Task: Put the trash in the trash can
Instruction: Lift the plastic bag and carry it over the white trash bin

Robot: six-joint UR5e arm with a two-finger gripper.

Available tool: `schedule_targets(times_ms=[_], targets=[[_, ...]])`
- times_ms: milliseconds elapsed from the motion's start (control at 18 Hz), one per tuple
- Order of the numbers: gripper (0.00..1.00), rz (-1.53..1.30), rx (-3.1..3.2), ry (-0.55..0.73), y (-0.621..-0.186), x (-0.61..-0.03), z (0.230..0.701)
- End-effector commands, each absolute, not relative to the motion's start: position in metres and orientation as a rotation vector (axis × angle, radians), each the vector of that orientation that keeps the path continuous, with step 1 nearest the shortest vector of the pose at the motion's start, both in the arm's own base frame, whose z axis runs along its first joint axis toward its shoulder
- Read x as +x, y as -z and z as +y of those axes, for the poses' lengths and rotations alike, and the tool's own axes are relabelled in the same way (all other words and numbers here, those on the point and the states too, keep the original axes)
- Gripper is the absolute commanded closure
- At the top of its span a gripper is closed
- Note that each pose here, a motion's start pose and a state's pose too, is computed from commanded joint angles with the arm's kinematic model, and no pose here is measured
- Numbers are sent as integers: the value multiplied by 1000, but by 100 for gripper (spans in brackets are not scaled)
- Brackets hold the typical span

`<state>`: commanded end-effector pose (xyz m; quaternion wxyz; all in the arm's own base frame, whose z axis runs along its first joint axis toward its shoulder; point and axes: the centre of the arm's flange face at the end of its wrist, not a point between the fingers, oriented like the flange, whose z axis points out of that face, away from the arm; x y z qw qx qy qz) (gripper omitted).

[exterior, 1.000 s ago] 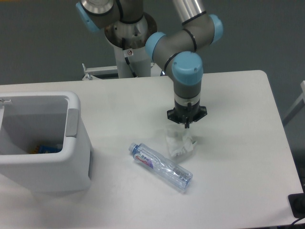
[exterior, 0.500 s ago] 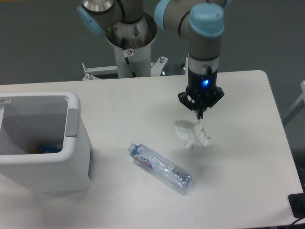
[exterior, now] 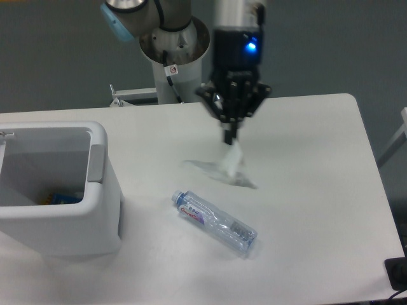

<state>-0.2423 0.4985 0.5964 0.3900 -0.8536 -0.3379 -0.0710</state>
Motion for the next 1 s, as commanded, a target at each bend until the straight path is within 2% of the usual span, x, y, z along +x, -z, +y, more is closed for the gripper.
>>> schedule_targets(times_ms=[222,444,667,722,833,944,1000], targets=[[100,-721,-2228,241,-589,-178,525],[100,-627,-2306,302,-560,-126,541],[100,-579,-2392,345,-522,-100,555],[92,-553,-2407,340,-515,-99,554],[40,-470,-2419,323,-515,-94,552],[0,-447,-2409,313,-524,-90,549],[0,-440,-2394,301,-534,-89,546]])
